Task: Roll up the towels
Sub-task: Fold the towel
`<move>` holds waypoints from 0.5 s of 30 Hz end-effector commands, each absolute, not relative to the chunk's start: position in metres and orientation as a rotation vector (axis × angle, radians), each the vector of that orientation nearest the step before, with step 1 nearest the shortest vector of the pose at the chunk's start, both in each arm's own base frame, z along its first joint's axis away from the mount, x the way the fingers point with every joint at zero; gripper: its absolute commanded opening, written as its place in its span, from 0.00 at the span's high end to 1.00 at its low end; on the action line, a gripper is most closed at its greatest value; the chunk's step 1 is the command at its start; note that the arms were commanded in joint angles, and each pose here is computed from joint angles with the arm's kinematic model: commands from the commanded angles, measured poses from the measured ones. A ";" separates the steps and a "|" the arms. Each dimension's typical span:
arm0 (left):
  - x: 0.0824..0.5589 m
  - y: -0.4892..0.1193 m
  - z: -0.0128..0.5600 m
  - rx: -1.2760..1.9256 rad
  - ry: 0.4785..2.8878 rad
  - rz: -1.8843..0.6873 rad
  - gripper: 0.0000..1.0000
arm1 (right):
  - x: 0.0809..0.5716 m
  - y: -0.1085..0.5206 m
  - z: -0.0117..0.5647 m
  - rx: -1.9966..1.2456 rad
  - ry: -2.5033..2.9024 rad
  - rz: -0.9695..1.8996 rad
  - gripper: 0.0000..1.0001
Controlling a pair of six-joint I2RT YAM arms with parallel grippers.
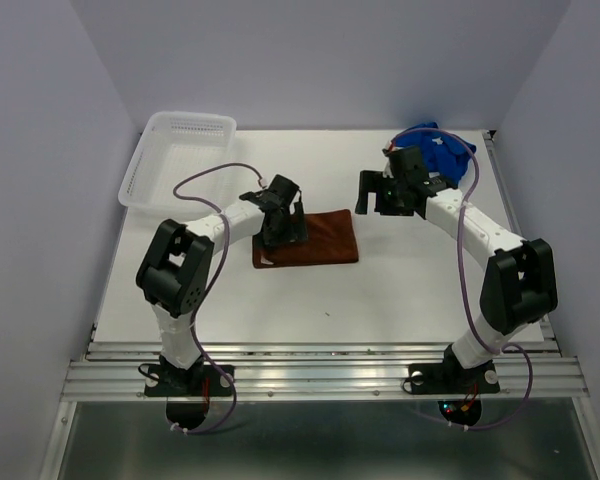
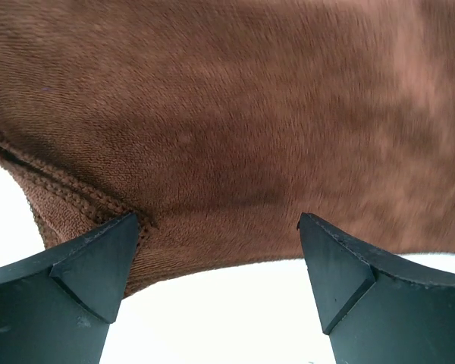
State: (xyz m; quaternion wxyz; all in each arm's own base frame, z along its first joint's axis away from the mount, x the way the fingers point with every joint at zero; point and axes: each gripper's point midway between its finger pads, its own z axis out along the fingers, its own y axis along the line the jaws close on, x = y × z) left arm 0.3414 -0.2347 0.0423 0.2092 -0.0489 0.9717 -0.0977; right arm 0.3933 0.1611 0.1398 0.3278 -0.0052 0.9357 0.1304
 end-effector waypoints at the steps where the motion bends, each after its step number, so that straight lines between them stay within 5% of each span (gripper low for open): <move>1: 0.338 -0.211 0.065 -0.204 2.658 -0.226 0.01 | 0.404 0.172 0.160 -0.079 2.371 0.421 0.00; 15: 0.333 -0.177 0.068 -0.286 2.648 -0.126 0.01 | 0.399 0.289 0.157 -0.467 2.278 0.874 0.00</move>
